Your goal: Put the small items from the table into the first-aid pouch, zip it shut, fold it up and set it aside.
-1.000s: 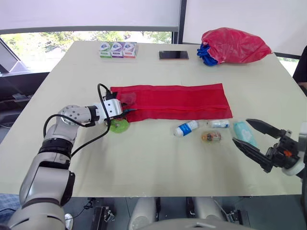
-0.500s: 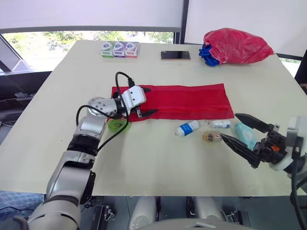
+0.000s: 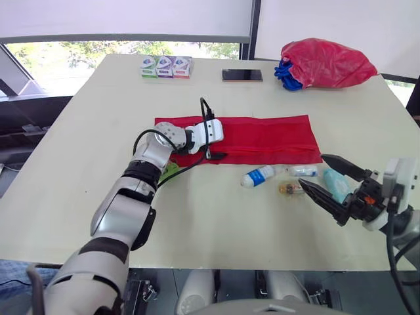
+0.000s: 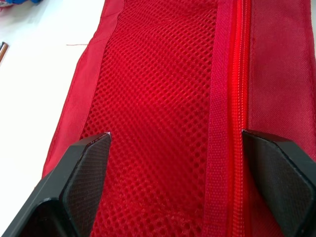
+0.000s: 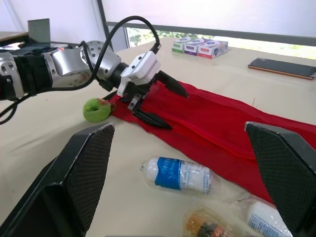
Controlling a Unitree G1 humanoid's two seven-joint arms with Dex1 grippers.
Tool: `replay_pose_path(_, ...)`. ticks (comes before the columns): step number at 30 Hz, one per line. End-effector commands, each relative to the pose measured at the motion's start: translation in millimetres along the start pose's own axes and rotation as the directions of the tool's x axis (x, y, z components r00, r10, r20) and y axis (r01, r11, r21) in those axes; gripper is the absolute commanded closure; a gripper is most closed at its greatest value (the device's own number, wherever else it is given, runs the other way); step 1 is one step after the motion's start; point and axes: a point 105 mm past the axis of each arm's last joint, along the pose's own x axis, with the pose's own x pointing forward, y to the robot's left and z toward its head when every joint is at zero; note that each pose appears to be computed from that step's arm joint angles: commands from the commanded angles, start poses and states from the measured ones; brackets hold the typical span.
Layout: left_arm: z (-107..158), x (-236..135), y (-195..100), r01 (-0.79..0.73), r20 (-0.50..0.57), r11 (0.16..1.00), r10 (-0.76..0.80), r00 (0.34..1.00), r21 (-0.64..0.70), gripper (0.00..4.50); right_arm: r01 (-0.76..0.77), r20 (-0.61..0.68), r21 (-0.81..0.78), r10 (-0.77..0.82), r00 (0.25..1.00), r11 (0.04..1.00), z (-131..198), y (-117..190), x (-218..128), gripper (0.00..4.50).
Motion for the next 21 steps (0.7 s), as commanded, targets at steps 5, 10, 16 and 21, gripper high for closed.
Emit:
replay_pose_path(5, 9, 10, 0, 0.007, 0.023, 1.000, -0.008, 1.000, 0.022, 1.40, 0.017, 0.035, -0.048, -0.016, 0.999, 0.999, 10, 6, -4, 0.00)
replay_pose_path(10, 11, 14, -4, 0.030, 0.032, 0.999, -0.031, 0.999, 0.032, 3.81, 0.027, 0.036, -0.052, -0.025, 0.999, 0.998, 11, 5, -6, 0.00)
replay_pose_path(16, 13, 12, -4, 0.043, 0.056, 0.999, -0.044, 0.997, 0.008, 4.46, 0.040, 0.038, -0.062, -0.038, 0.999, 0.997, 13, 4, -8, 0.00)
replay_pose_path(21, 11, 7, -6, 0.060, 0.065, 0.998, -0.061, 0.996, 0.009, 4.46, 0.083, 0.011, -0.092, -0.083, 0.997, 0.992, 11, -3, -20, 0.00)
